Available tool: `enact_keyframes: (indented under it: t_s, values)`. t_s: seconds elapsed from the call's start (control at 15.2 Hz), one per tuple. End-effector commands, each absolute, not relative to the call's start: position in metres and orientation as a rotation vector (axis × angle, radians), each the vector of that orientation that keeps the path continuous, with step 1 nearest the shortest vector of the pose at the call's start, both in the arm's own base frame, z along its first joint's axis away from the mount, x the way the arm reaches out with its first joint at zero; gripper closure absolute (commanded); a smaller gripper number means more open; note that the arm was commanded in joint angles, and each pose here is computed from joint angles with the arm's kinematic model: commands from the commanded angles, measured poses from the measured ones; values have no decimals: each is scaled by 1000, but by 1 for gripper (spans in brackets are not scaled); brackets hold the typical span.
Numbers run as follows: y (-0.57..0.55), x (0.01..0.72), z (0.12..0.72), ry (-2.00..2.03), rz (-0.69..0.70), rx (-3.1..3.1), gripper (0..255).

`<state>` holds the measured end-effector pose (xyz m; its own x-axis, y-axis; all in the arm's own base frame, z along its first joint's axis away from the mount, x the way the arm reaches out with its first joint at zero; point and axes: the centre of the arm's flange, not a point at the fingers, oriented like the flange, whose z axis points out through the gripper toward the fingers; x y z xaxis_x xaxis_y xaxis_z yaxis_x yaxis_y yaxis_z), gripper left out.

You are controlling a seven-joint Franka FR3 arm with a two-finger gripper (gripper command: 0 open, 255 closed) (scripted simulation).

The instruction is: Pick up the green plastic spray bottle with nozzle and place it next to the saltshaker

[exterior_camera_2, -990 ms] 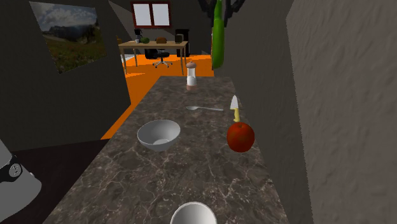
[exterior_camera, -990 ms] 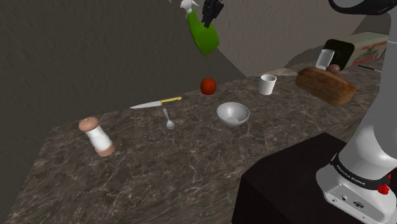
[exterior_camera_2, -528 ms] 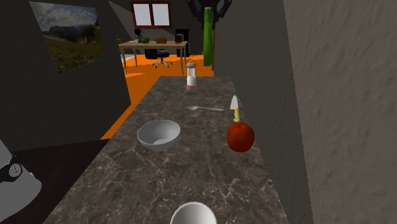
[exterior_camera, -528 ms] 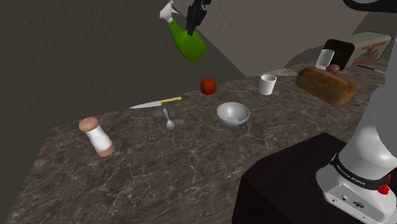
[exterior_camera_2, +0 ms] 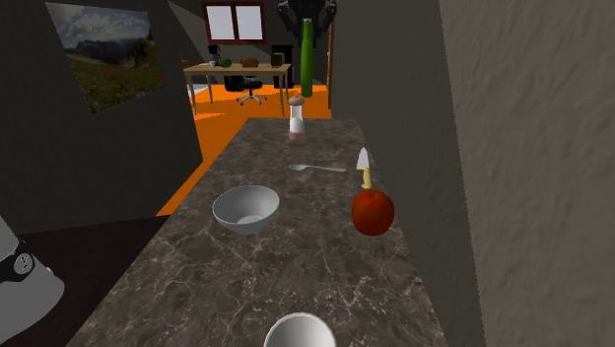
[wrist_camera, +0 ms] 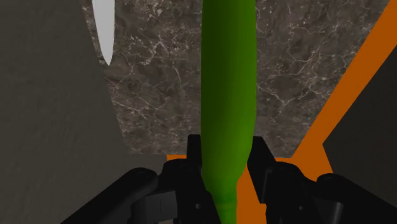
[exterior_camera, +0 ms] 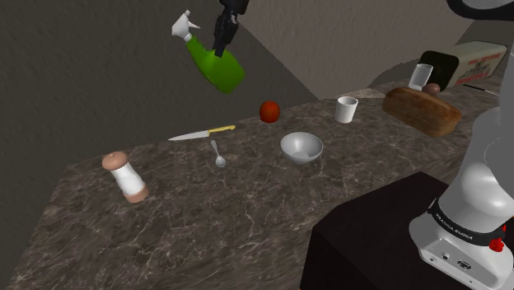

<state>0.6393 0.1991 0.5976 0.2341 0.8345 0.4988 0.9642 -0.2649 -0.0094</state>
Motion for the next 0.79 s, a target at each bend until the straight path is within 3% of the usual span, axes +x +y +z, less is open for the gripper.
enact_keyframes:
  t_s: [0.0, 0.73]
  values:
    - [224, 638, 593, -1668, -579, -2199, 255]
    - [368, 628, 578, -1669, -579, -2199, 255]
